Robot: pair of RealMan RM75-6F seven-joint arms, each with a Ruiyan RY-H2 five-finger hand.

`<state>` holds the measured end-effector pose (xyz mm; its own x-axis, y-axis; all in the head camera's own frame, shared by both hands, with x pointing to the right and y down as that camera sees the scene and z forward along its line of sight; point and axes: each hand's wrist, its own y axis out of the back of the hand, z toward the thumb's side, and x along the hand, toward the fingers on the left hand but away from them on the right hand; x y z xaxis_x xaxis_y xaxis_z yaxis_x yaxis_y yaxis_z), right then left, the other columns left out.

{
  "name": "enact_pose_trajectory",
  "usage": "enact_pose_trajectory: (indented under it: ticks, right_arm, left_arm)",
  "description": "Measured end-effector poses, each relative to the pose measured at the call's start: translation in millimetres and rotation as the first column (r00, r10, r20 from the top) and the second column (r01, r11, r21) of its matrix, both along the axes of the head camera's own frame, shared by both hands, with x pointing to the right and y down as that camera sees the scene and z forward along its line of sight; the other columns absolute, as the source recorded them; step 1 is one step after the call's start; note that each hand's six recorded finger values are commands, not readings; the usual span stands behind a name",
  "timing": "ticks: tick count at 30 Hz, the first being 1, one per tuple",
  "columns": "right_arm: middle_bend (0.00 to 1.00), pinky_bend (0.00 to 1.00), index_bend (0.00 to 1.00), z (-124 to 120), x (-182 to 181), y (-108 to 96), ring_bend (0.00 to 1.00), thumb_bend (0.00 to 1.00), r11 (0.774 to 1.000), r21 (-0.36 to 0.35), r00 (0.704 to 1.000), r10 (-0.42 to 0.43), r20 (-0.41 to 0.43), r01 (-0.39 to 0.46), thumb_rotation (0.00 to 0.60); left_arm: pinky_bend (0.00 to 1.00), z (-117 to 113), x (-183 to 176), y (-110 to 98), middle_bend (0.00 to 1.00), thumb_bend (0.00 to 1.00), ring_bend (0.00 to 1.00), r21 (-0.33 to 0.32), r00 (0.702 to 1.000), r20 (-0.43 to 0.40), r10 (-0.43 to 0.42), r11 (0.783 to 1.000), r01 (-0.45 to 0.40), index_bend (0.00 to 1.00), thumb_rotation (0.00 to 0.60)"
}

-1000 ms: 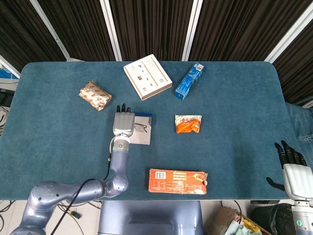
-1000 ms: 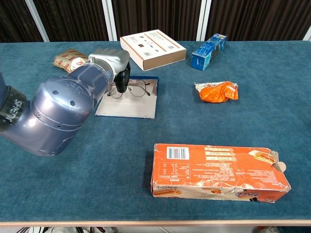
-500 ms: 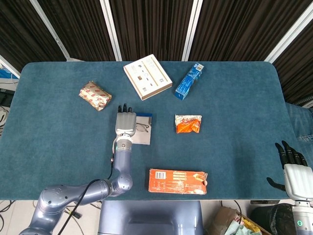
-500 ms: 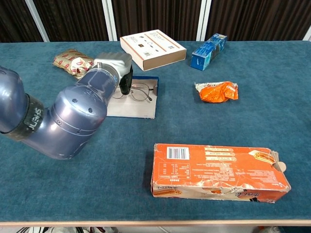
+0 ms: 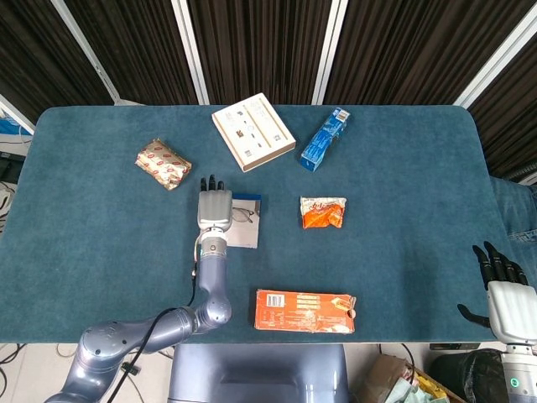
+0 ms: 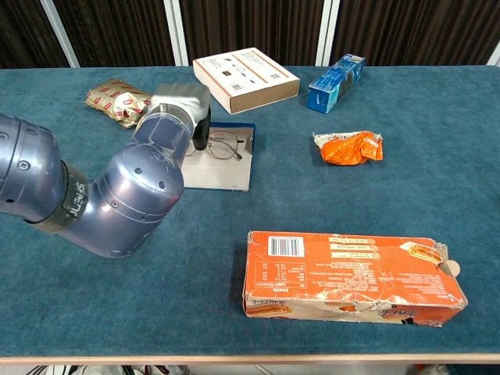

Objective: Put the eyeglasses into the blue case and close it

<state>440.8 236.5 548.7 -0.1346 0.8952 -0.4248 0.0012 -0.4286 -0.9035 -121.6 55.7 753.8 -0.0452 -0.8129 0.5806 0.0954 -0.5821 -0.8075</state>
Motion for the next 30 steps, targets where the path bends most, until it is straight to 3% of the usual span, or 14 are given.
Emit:
enact_pose_trajectory:
  ticks: [6,16,25,27,30]
  right_arm:
    - [0.02,0.16,0.04,0.0,-0.7,0.1,0.12,0.22,1.000,0.000,1.000,-0.002,0.001,0.002,0.600]
    - [0.02,0.16,0.05,0.4,-1.3,0.1,0.12,0.22,1.000,-0.002,1.000,-0.005,0.002,0.005,0.600]
    - [0.03,0.16,0.05,0.6,-1.7,0.2,0.12,0.23,1.000,-0.001,1.000,-0.005,0.001,0.005,0.600]
    - [0.03,0.16,0.04,0.7,-1.8,0.2,0.12,0.23,1.000,0.000,1.000,-0.005,0.000,0.005,0.600]
    - [0.03,0.16,0.04,0.3,-1.1,0.1,0.12,0.23,1.000,0.003,1.000,-0.001,-0.002,0.001,0.600]
  left_arm:
    - [0.05,1.9,-0.7,0.8,0.18,0.41,0.02,-0.014,1.000,0.001,-0.004,1.000,0.004,0.25,0.600]
    - [0.05,-12.8,6.3,3.6,0.18,0.41,0.02,-0.006,0.999,-0.043,0.019,1.000,-0.020,0.22,0.600]
    - [0.17,-42.6,-4.7,11.3,0.18,0.41,0.05,0.010,0.988,-0.110,0.105,0.994,-0.105,0.19,0.600]
    - [0.20,-50.1,-14.2,12.4,0.20,0.41,0.08,0.015,0.983,-0.123,0.133,0.991,-0.132,0.19,0.600]
    - [0.32,-59.1,-29.1,15.2,0.28,0.42,0.22,0.015,0.975,-0.145,0.168,0.986,-0.167,0.19,0.600]
